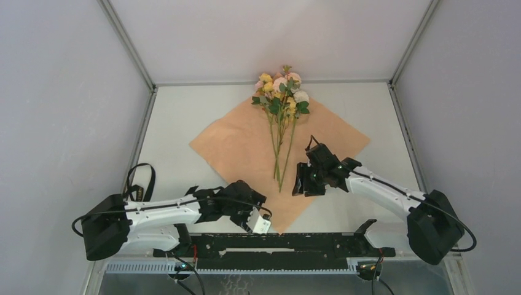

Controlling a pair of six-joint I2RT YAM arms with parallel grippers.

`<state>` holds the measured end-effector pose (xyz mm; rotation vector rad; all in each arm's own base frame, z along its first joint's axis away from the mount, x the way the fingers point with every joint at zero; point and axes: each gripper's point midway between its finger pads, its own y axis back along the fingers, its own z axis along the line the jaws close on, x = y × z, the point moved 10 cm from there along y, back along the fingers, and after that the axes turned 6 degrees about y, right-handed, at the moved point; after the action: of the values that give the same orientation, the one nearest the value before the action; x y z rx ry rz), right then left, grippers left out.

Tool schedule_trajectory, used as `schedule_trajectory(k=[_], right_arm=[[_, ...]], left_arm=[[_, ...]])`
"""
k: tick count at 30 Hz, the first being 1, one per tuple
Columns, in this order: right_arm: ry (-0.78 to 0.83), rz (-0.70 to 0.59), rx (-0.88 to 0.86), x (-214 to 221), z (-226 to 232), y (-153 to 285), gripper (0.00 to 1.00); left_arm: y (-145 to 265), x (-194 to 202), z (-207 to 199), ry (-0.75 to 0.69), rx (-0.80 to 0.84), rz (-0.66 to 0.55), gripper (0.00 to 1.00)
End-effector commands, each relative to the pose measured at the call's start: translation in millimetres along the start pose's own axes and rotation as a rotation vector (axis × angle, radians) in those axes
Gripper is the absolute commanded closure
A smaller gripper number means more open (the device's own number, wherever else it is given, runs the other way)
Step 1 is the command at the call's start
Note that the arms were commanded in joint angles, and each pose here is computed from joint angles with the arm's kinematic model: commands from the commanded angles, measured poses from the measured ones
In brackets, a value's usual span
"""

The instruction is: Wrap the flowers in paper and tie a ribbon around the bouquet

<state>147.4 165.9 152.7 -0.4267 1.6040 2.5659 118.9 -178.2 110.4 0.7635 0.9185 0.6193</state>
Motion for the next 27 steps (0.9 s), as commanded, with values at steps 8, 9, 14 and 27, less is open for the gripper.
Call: schedule_trajectory(k=[8, 9, 14, 27], right_arm=[[-0.189, -0.032, 0.131, 36.0, -30.1, -4.6, 0.31], [-0.200, -0.041, 0.140, 35.5, -33.6, -5.8, 0.30], [-0.295, -0.100, 0.154, 28.0, -59.8, -18.1, 0.30], [-0.459, -0.089, -0.158, 37.8, -54.9, -31.0, 0.32]], left_arm=[[-18.0, 4.0, 7.1, -0.163, -0.111, -0.028, 0.16], [-18.2, 5.1, 6.2, -0.162, -0.110, -0.024, 0.16], [-17.1, 4.3, 9.9, -0.147, -0.161, -0.027, 0.16], [-10.2, -0.3, 14.8, -0.068, -0.207, -0.074, 0.18]])
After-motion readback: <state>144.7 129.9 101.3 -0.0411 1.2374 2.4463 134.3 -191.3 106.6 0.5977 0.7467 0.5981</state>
